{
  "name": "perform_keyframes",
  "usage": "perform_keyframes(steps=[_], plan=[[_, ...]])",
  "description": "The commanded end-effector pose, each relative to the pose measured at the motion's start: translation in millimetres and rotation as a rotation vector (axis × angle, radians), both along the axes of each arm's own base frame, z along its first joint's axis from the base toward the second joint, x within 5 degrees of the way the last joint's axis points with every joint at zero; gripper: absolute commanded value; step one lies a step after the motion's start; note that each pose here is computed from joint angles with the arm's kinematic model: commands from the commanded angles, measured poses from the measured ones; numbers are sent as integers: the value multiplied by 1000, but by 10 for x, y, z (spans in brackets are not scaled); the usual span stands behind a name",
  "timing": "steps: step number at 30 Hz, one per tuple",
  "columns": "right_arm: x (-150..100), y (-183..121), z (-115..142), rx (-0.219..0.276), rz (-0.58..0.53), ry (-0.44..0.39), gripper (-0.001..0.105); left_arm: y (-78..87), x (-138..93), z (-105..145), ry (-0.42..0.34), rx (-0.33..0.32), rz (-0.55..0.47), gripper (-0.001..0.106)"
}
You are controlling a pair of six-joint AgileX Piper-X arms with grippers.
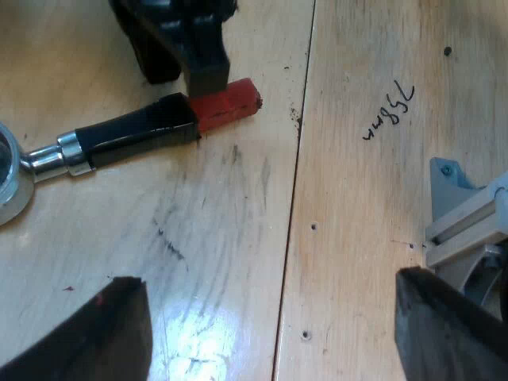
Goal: Put the handle in the coffee machine
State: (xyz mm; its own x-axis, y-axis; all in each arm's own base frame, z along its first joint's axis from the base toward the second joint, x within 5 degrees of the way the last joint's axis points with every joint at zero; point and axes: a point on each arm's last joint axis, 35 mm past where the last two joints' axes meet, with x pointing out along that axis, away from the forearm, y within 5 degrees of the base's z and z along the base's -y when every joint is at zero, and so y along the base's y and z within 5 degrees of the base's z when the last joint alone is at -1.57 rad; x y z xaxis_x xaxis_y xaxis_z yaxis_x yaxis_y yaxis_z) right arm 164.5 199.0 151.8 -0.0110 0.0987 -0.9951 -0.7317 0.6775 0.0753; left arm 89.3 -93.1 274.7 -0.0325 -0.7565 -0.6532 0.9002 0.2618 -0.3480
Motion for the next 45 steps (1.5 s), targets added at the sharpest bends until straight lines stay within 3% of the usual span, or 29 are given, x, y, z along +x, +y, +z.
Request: perform_keyframes(steps=[1,5,13,25,27,29,34,37,42,45], plan=[[-2,54,-41,37,-15,23,0,-5,6,8,-14,3,3,66],[-25,131,-61,82,-30,39,0,30,40,6,-15,8,43,66],[-205,418,-152,172,-29,72,0,222,158,-12,14,26,221,66],[-396,852,-242,295,-32,83,0,303,166,-33,53,44,283,66],[-377,937,-235,340,-55,72,0,305,160,-37,60,48,283,66],[-323,1034,-203,423,-105,52,0,314,145,-49,73,65,288,66],[-256,1174,-107,578,-128,3,0,373,179,-62,32,121,346,66],[-226,1213,-72,620,-138,-40,0,429,204,-65,34,127,399,66],[-229,1200,-83,604,-159,-35,0,457,211,-67,41,129,423,66],[-262,1134,-79,545,-160,-11,0,457,211,-67,41,129,423,66]])
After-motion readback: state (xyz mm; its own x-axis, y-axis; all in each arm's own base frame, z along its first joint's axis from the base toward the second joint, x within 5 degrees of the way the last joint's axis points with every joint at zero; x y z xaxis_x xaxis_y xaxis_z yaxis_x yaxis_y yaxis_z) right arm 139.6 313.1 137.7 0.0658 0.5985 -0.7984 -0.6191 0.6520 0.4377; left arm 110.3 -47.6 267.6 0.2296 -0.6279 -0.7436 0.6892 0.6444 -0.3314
